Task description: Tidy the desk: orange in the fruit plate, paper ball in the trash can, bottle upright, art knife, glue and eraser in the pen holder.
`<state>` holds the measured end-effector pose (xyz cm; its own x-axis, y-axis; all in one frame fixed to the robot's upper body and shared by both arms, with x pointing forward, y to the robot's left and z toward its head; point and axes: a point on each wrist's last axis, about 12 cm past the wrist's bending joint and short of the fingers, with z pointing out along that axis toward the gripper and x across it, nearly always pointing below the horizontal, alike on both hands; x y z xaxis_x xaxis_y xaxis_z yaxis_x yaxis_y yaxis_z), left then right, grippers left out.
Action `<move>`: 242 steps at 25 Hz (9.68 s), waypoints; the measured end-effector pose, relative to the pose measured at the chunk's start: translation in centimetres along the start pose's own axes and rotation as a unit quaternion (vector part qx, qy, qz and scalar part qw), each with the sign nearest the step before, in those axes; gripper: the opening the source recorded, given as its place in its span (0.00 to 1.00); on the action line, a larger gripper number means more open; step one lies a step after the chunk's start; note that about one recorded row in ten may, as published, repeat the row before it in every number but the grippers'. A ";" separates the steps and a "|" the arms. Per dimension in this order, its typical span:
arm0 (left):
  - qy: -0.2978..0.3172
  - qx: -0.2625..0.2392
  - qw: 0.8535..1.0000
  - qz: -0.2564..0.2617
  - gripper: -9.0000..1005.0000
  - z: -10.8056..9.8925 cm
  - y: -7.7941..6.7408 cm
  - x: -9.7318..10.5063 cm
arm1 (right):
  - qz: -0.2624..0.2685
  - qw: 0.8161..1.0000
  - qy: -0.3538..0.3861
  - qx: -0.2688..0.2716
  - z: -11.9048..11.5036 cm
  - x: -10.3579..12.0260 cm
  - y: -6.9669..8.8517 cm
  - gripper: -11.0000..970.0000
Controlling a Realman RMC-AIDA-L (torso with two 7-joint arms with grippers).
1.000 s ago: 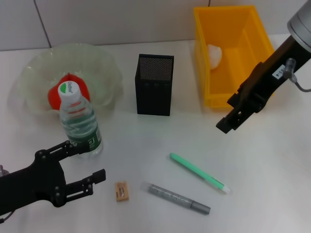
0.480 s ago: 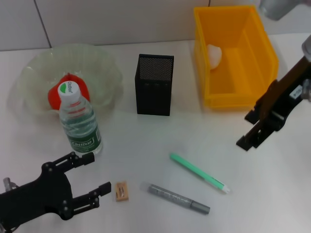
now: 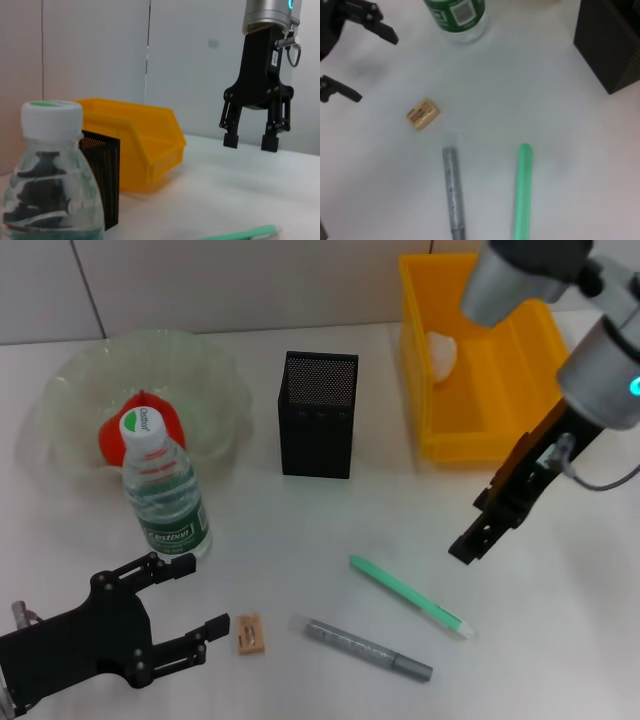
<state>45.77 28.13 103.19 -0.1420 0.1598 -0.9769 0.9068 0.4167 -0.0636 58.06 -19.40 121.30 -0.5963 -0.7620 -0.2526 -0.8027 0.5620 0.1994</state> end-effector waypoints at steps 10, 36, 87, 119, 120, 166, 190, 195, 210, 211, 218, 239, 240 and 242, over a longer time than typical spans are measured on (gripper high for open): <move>0.022 -0.023 0.999 0.002 0.78 0.1 0.5 0.5 | 0.009 0.998 0.045 0.031 3.5 -1.8 1.6 0.79; 0.022 -0.028 0.999 -0.001 0.78 0.2 0.6 0.6 | 0.038 0.995 0.059 0.076 7.5 -1.2 3.5 0.78; 0.018 -0.026 0.999 0.002 0.78 0.3 0.8 0.3 | 0.031 0.994 0.086 0.068 9.8 -1.0 3.7 0.37; 0.016 -0.024 1.000 0.005 0.78 0.5 1.0 0.1 | 0.024 0.993 0.098 0.059 10.5 -1.2 3.6 0.26; 0.016 -0.024 1.000 0.005 0.78 0.5 1.0 0.1 | 0.021 0.993 0.100 0.059 10.5 -1.1 3.7 0.26; 0.002 -0.022 1.000 0.011 0.78 1.2 1.5 -0.7 | -0.360 0.854 -0.053 0.372 -6.5 -4.9 1.5 0.17; -0.014 -0.042 0.999 -0.022 0.78 1.4 1.2 0.0 | -0.590 0.702 0.035 0.397 -3.5 -6.2 1.4 0.17; -0.018 -0.045 0.998 -0.026 0.78 1.4 1.2 0.0 | -0.606 0.684 0.049 0.403 -2.8 -6.4 0.2 0.17; -0.027 -0.058 0.997 -0.040 0.78 1.3 1.1 0.3 | -0.656 0.644 0.076 0.385 0.1 -7.8 -0.1 0.17; -0.027 -0.058 0.997 -0.040 0.78 1.3 1.1 0.3 | -0.660 0.641 0.078 0.384 0.2 -8.0 -0.2 0.17; -0.027 -0.060 0.997 -0.042 0.78 1.4 1.0 0.4 | -0.674 0.630 0.088 0.375 1.2 -8.9 -0.4 0.17; -0.030 -0.064 0.997 -0.043 0.78 1.4 0.8 0.7 | -0.698 0.608 0.107 0.363 3.4 -10.7 -1.0 0.17; -0.030 -0.064 0.997 -0.043 0.78 1.4 0.8 0.7 | -0.698 0.608 0.107 0.363 3.4 -10.7 -1.0 0.17; -0.030 -0.064 0.997 -0.043 0.78 1.4 0.8 0.7 | -0.698 0.607 0.107 0.364 3.4 -10.8 -1.0 0.17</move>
<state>46.93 27.31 102.14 -0.1891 0.0674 -0.9797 0.8338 0.5380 -0.1239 65.24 -10.66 120.58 0.6239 -0.6391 0.4498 -0.3621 -0.7465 -0.5582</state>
